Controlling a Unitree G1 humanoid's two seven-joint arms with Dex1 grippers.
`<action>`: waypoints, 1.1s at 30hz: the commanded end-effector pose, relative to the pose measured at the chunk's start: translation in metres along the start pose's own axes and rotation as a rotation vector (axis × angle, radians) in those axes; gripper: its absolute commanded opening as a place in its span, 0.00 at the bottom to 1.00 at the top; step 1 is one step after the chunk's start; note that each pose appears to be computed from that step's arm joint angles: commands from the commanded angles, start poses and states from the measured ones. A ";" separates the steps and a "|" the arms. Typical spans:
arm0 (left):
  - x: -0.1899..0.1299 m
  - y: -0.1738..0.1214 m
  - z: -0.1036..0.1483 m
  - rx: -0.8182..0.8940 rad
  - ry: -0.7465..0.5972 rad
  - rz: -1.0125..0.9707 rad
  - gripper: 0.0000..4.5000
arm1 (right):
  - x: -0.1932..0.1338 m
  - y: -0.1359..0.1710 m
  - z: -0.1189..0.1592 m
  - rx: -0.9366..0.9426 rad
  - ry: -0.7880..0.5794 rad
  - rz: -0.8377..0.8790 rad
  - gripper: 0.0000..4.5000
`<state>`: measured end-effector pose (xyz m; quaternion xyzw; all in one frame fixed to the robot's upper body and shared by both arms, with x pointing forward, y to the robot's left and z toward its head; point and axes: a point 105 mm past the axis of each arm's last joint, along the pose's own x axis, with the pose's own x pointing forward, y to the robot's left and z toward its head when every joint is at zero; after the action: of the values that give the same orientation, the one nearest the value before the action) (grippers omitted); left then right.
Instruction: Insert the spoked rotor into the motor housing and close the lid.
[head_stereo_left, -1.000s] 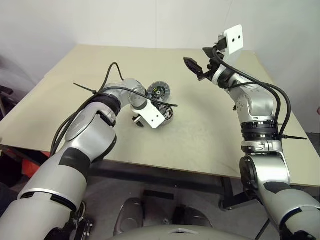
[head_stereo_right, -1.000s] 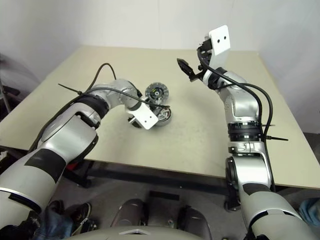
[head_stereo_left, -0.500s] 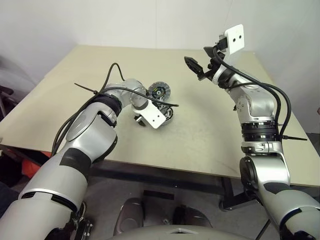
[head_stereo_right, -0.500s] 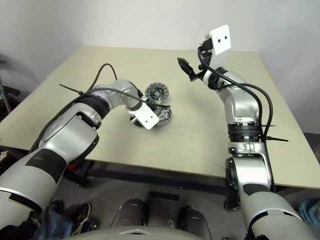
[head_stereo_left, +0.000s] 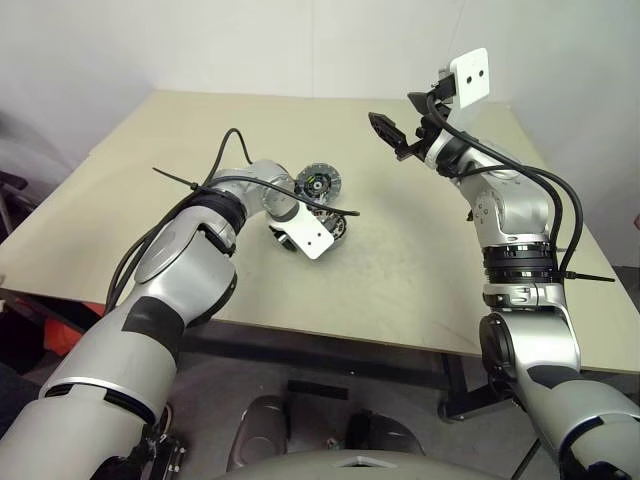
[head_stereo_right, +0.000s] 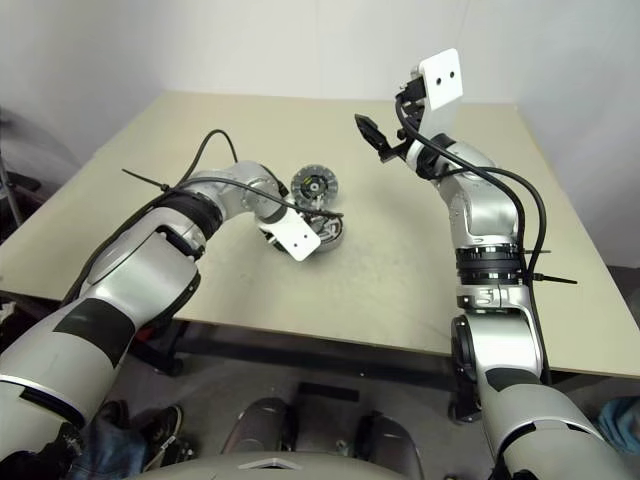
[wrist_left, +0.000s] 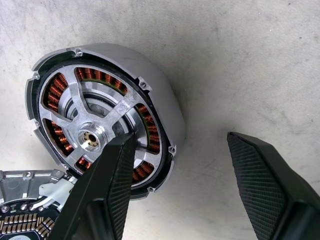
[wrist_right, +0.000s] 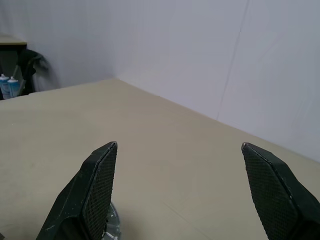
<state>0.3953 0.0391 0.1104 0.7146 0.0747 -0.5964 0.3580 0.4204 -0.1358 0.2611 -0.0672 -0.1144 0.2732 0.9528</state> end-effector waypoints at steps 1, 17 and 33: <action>0.001 0.000 0.001 -0.001 -0.007 0.001 0.49 | -0.002 0.001 0.023 -0.045 -0.075 0.002 1.00; 0.000 0.000 -0.002 0.002 0.011 0.002 0.32 | -0.001 -0.002 0.025 -0.058 -0.080 -0.009 1.00; -0.001 -0.001 -0.004 0.020 0.024 0.004 0.02 | -0.001 -0.004 0.023 -0.065 -0.073 -0.019 1.00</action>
<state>0.3959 0.0402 0.1082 0.7190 0.0733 -0.5931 0.3548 0.4203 -0.1399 0.2650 -0.0758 -0.1247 0.2627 0.9538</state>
